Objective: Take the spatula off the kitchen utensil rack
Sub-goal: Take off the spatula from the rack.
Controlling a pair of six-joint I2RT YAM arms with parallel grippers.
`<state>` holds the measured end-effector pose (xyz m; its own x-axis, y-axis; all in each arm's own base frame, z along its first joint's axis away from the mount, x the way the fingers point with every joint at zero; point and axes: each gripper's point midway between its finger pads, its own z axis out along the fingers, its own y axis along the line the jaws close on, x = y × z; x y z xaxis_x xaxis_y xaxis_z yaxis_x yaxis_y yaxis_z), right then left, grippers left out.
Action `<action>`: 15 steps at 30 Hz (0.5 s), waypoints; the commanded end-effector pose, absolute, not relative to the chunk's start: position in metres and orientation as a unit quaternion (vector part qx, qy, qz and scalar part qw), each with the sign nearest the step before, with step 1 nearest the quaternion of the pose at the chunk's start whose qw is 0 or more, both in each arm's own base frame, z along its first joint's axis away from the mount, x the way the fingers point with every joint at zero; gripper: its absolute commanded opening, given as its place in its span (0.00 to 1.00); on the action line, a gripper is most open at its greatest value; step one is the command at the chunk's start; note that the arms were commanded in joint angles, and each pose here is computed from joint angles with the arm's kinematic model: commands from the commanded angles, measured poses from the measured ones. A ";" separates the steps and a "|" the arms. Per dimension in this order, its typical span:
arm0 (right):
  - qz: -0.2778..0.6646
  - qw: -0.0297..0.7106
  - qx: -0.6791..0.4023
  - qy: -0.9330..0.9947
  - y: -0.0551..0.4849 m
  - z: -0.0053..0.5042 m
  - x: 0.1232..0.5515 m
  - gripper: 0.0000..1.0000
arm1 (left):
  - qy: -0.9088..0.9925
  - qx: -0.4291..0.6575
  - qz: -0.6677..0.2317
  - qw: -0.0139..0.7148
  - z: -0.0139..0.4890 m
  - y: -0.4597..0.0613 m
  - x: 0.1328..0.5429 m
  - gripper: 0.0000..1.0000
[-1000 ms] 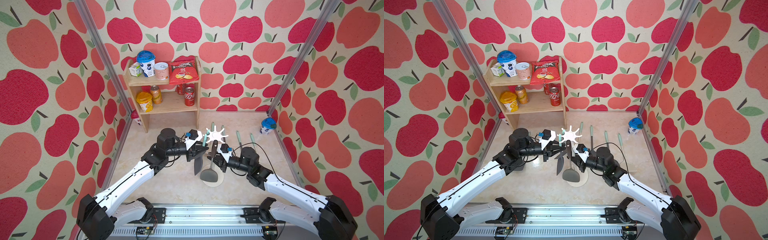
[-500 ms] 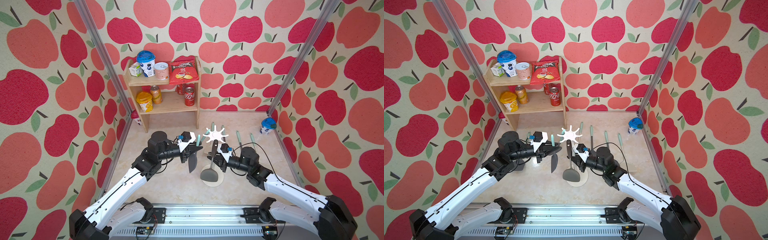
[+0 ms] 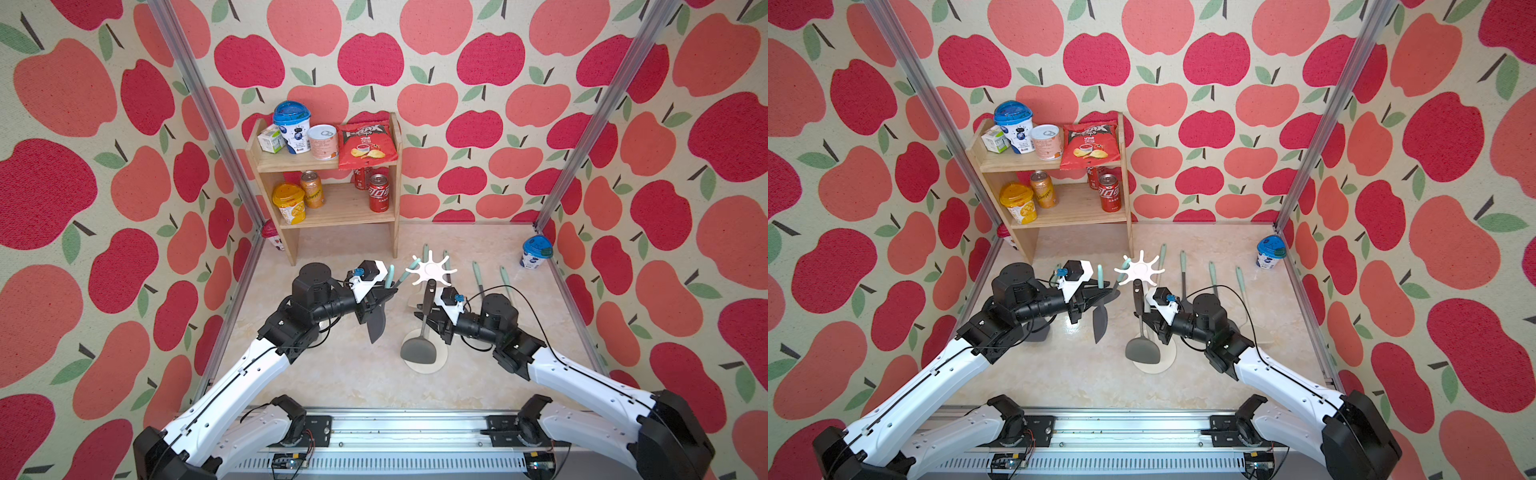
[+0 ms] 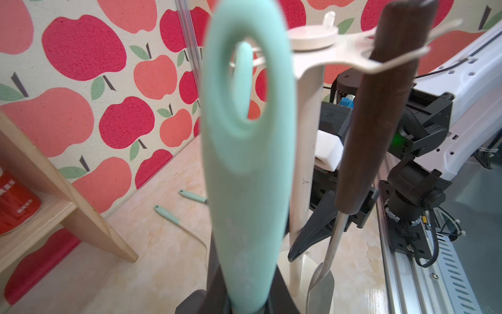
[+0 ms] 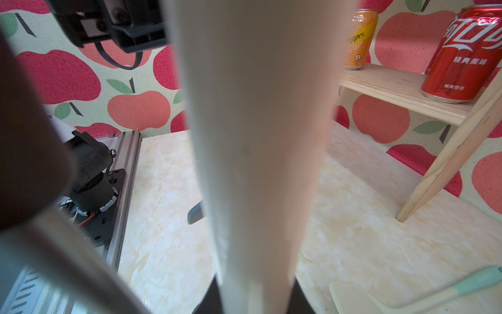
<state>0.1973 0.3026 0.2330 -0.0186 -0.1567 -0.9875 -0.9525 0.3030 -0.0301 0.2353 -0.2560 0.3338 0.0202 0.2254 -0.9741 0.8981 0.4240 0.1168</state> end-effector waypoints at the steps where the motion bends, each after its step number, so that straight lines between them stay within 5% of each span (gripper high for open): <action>1: 0.338 0.494 -0.452 0.662 0.294 0.196 0.208 0.00 | 0.663 0.405 -0.245 0.580 0.350 -0.240 0.257 0.00; 15: 0.336 0.495 -0.451 0.663 0.294 0.196 0.209 0.00 | 0.691 0.370 -0.188 0.592 0.366 -0.216 0.271 0.00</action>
